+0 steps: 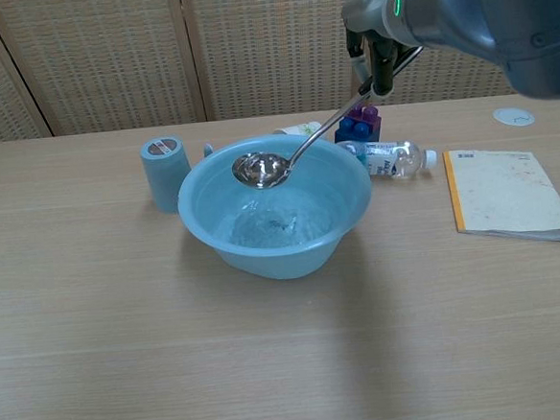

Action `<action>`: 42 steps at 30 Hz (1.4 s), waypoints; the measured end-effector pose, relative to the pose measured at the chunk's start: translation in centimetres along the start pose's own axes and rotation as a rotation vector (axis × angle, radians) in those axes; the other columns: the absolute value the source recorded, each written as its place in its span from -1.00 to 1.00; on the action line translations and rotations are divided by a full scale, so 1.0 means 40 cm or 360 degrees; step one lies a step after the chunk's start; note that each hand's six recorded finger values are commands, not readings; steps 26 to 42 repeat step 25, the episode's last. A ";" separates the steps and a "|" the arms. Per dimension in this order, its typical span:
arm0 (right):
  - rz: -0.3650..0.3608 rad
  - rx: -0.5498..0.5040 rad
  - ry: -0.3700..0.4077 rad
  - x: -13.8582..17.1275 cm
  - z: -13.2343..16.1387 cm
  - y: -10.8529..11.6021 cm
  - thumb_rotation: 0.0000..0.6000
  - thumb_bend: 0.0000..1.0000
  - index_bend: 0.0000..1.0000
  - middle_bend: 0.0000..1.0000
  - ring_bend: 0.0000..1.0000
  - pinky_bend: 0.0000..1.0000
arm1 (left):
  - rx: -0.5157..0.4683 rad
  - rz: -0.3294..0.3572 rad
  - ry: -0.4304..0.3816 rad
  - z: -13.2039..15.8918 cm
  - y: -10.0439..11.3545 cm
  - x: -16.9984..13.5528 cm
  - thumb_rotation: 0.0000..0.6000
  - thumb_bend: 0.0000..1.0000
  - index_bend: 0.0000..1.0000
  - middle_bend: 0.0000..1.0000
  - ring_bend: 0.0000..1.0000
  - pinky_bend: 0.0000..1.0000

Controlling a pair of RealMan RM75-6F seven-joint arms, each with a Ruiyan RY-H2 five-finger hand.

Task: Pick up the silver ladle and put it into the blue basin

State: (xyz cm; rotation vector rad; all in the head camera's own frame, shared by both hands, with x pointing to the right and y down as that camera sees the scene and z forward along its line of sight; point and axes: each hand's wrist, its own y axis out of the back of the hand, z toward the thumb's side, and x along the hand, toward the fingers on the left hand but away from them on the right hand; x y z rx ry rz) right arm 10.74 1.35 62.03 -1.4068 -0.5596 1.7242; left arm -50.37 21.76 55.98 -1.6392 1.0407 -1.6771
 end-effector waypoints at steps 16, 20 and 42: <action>0.0045 0.0076 -0.0073 0.020 -0.012 0.062 1.00 1.00 0.64 0.86 1.00 1.00 | -0.0010 -0.0005 0.0007 -0.004 0.001 0.003 1.00 -1.00 -1.00 -1.00 -1.00 -1.00; 0.0050 0.0075 -0.0082 0.025 -0.015 0.077 1.00 1.00 0.64 0.86 1.00 1.00 | -0.0010 -0.0008 0.0009 -0.005 0.001 0.004 1.00 -1.00 -1.00 -1.00 -1.00 -1.00; 0.0048 0.0080 -0.0085 0.029 -0.016 0.090 1.00 1.00 0.64 0.86 1.00 1.00 | -0.0006 -0.0012 0.0008 -0.004 -0.002 0.004 1.00 -1.00 -1.00 -1.00 -1.00 -1.00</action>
